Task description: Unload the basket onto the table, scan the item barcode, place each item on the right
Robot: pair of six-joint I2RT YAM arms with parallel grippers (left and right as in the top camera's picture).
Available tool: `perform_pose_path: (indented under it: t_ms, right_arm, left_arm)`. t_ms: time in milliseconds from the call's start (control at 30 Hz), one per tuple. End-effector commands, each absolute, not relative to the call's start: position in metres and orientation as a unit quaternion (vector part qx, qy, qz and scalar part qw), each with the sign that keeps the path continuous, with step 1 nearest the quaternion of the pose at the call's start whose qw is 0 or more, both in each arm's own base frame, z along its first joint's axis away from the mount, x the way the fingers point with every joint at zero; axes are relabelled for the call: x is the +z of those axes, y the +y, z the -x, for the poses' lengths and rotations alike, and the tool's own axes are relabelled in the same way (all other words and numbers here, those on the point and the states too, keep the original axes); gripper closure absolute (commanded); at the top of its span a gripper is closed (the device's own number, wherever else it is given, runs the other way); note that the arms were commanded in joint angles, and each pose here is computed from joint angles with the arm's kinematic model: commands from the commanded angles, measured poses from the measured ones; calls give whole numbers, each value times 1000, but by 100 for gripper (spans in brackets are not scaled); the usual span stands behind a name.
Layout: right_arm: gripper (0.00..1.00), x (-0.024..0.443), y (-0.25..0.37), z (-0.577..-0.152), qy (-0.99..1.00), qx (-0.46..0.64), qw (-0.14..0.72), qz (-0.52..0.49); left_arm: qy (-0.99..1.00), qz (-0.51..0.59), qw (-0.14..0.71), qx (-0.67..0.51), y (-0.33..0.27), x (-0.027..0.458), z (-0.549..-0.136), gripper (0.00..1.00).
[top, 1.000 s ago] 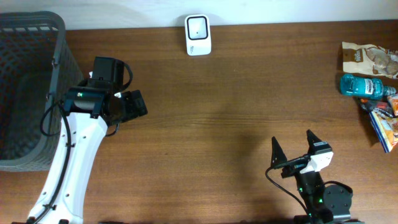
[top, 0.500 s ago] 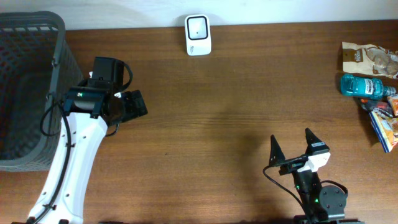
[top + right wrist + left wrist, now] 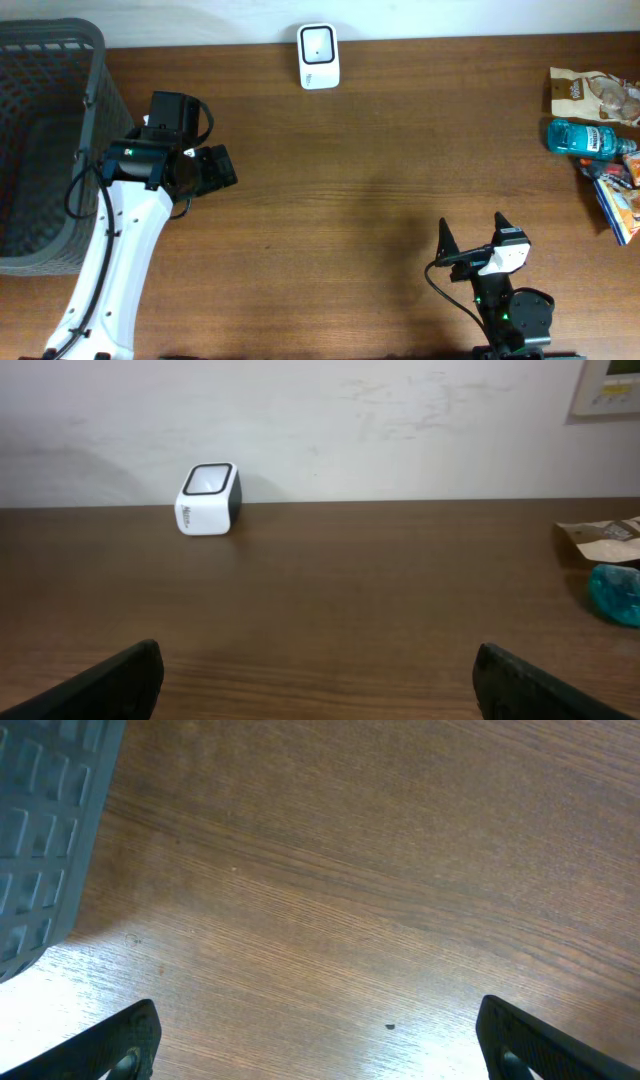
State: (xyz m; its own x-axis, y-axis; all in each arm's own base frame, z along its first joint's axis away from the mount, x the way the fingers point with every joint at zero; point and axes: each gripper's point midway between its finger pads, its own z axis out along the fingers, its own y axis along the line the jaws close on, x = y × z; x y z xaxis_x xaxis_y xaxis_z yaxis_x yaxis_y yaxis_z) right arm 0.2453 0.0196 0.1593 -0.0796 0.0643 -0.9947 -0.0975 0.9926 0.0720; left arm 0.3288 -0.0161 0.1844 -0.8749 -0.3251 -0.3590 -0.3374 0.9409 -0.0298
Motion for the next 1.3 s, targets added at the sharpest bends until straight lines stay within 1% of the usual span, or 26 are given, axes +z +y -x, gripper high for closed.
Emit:
perform_pose_path:
  t_ms: [0, 200, 1267]
  right_arm:
    - [2, 156, 13, -246, 733, 44, 678, 3]
    - [2, 155, 4, -246, 735, 26, 678, -14]
    - [2, 155, 2, -246, 734, 20, 678, -18]
  left_arm:
    - [964, 180, 194, 18, -13, 191, -330, 1]
    - [964, 180, 194, 18, -13, 191, -330, 1]
    - [964, 180, 194, 18, -13, 191, -330, 1]
